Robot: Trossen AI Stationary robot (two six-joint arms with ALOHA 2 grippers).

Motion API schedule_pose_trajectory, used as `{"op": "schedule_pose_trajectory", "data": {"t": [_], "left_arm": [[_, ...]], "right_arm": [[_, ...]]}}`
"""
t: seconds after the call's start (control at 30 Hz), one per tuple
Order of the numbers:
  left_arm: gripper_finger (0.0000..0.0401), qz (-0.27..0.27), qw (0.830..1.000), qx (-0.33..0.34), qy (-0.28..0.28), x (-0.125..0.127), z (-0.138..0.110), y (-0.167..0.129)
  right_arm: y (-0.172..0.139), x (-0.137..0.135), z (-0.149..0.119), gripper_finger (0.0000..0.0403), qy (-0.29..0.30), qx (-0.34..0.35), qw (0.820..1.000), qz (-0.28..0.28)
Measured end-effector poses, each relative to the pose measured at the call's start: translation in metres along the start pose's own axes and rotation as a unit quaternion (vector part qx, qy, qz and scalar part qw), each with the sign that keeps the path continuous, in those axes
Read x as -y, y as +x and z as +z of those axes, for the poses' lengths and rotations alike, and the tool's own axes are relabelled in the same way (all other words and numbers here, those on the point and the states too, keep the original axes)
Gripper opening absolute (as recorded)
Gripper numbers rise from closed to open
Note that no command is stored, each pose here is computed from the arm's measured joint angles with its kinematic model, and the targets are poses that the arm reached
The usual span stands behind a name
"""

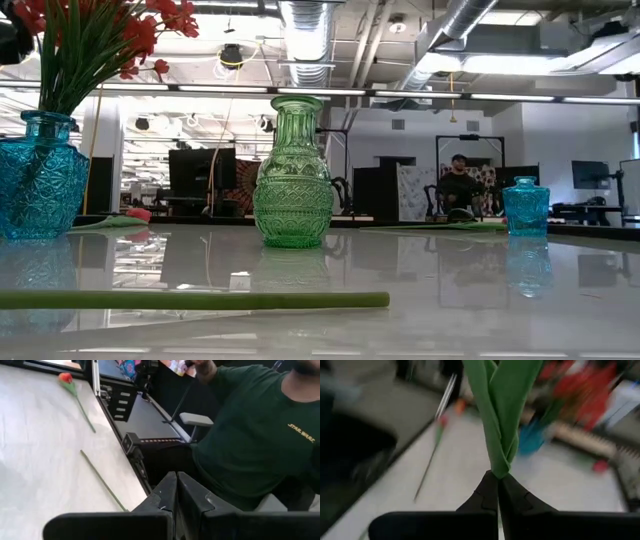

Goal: Sort flowers into vase by color
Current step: Put the bottom right pink flower into the green vase

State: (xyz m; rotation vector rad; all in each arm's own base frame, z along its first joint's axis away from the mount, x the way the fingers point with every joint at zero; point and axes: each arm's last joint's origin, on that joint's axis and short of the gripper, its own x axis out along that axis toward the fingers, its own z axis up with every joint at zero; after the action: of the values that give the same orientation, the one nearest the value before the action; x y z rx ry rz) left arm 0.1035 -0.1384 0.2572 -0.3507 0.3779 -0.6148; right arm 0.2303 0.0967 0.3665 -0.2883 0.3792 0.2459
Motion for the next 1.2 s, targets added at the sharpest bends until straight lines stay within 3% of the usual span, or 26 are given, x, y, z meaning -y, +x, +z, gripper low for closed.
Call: {"op": "schedule_pose_trajectory", "data": {"t": [0.1, 0.23, 0.47, 0.6, 0.87, 1.2], "left_arm": [[0.0, 0.001, 1.0, -0.002, 0.019, 0.0, -0.001, 0.001], [0.0, -0.008, 1.0, -0.016, 0.021, 0.001, -0.003, 0.004], [0.0, -0.019, 0.998, -0.06, -0.016, 0.002, -0.013, 0.017], [0.0, -0.017, 0.996, -0.083, -0.004, 0.001, -0.019, 0.024], [0.0, -0.03, 0.996, -0.049, 0.074, 0.0, -0.012, 0.029], [0.0, -0.042, 0.995, -0.05, 0.072, -0.011, -0.005, 0.035]], "right_arm": [[-0.001, 0.01, 0.007, 0.0026, 0.011, 0.075, 0.997, -0.028], [0.009, 0.015, 0.01, 0.0027, 0.015, 0.103, 0.994, -0.045], [0.041, 0.009, 0.011, 0.0027, 0.005, 0.121, 0.992, -0.043], [0.053, 0.007, 0.008, 0.0026, -0.003, 0.117, 0.992, -0.043], [0.043, 0.01, 0.016, 0.0026, 0.005, 0.15, 0.987, -0.05], [0.042, 0.011, 0.017, 0.0026, 0.001, 0.153, 0.987, -0.052]]}}
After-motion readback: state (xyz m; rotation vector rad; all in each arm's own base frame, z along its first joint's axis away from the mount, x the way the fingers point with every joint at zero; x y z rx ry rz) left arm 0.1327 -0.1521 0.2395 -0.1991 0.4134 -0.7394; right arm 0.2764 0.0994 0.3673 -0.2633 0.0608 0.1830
